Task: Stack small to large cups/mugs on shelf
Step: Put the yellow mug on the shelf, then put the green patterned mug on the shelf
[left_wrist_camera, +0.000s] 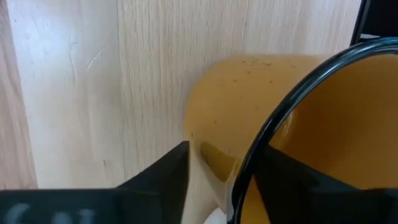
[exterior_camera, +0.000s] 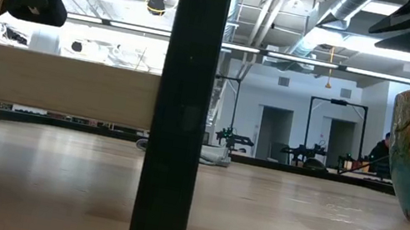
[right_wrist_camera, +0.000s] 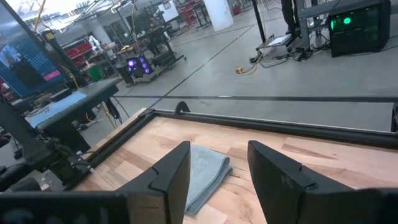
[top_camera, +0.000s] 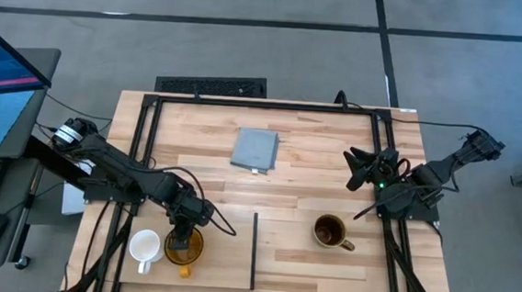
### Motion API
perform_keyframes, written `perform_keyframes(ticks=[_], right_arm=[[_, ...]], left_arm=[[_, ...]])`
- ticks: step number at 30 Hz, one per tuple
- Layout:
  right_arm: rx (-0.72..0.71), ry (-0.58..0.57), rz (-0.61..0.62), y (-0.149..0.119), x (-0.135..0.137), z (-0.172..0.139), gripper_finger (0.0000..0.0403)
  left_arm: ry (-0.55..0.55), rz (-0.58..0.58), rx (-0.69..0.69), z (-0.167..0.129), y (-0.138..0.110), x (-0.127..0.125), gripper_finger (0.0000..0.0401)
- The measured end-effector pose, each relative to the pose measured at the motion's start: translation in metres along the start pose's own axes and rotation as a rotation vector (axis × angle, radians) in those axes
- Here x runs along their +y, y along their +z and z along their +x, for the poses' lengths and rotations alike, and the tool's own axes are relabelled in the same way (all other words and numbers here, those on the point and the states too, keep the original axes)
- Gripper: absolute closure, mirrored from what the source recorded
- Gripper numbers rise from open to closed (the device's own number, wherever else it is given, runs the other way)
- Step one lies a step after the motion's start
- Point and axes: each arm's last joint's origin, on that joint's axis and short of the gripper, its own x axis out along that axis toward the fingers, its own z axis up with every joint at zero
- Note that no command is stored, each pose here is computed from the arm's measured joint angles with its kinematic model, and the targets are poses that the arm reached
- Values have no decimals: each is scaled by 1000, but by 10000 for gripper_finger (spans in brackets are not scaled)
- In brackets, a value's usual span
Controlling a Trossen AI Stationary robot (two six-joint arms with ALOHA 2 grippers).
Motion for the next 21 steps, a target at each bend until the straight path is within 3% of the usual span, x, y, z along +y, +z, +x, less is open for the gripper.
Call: perform_keyframes(ticks=[8, 21], right_arm=[[0, 0, -23, 0, 0, 0, 223], [-6, 8, 10, 1, 2, 0, 223]], left_arm=[[-8, 59, -14, -7, 4, -2, 161], [76, 34, 24, -58, 5, -17, 154]])
